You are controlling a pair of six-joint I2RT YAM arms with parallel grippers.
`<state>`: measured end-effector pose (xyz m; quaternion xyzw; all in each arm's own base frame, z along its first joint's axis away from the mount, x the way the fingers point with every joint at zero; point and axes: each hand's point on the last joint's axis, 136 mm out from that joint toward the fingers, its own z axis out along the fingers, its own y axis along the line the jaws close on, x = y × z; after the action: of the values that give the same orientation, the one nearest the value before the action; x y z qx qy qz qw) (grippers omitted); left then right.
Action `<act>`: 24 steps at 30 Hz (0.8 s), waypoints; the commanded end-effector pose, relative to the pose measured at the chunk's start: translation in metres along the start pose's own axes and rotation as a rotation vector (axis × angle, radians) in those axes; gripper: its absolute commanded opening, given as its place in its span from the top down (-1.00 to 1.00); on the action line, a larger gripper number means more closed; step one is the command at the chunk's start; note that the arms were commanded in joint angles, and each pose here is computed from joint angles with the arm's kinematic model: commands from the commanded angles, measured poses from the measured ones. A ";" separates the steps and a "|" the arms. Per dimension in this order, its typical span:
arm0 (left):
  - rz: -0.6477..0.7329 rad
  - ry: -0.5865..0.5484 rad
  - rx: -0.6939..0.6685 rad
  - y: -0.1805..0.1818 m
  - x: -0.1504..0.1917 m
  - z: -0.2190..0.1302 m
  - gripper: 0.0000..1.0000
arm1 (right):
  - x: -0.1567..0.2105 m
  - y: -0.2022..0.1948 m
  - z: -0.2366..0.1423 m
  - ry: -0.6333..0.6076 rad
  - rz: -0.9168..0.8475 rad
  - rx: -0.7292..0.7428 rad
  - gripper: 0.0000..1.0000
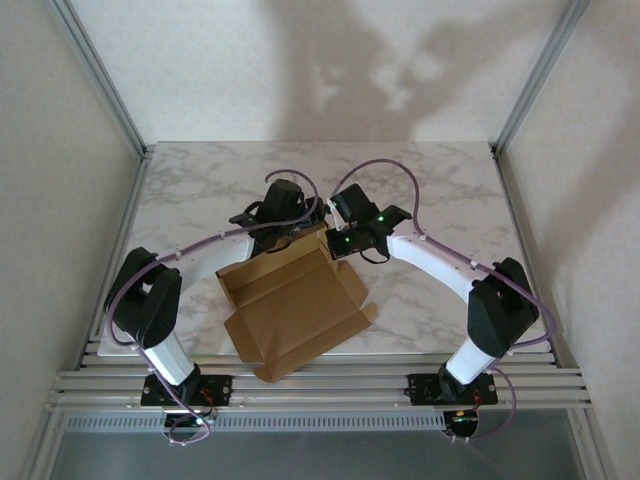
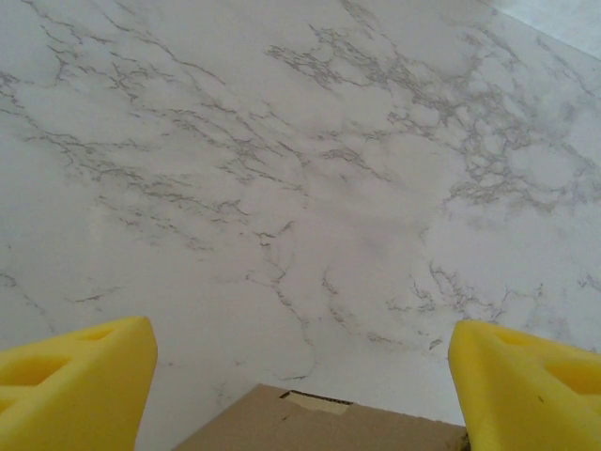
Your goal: Fold the paper box
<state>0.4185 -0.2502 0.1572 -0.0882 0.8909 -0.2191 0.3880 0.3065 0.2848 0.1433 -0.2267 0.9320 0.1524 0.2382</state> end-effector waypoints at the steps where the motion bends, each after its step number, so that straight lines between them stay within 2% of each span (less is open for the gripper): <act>1: 0.004 -0.015 0.026 -0.005 -0.013 -0.015 -0.63 | 0.010 -0.003 0.008 -0.011 -0.009 0.014 1.00; 5: 0.073 -0.002 0.084 -0.013 -0.025 -0.024 -0.65 | 0.010 -0.008 0.016 -0.030 -0.091 0.037 1.00; 10: 0.079 0.018 0.229 -0.009 -0.045 -0.034 -0.73 | -0.001 0.002 0.021 -0.039 -0.227 -0.007 1.00; 13: 0.168 0.004 0.281 -0.004 -0.057 -0.042 -0.81 | -0.006 0.005 0.026 -0.024 -0.284 -0.030 1.00; 20: 0.254 0.035 0.397 0.011 -0.034 -0.038 -0.99 | -0.019 0.012 0.032 -0.002 -0.336 -0.095 1.00; 24: 0.258 0.041 0.461 0.011 -0.018 -0.030 -0.99 | -0.021 0.013 0.036 0.009 -0.340 -0.107 1.00</act>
<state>0.4143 -0.2095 0.1736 0.0715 0.8584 -0.3295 0.3867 0.3366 0.3191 0.1412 -0.3733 0.8703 0.1581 0.2797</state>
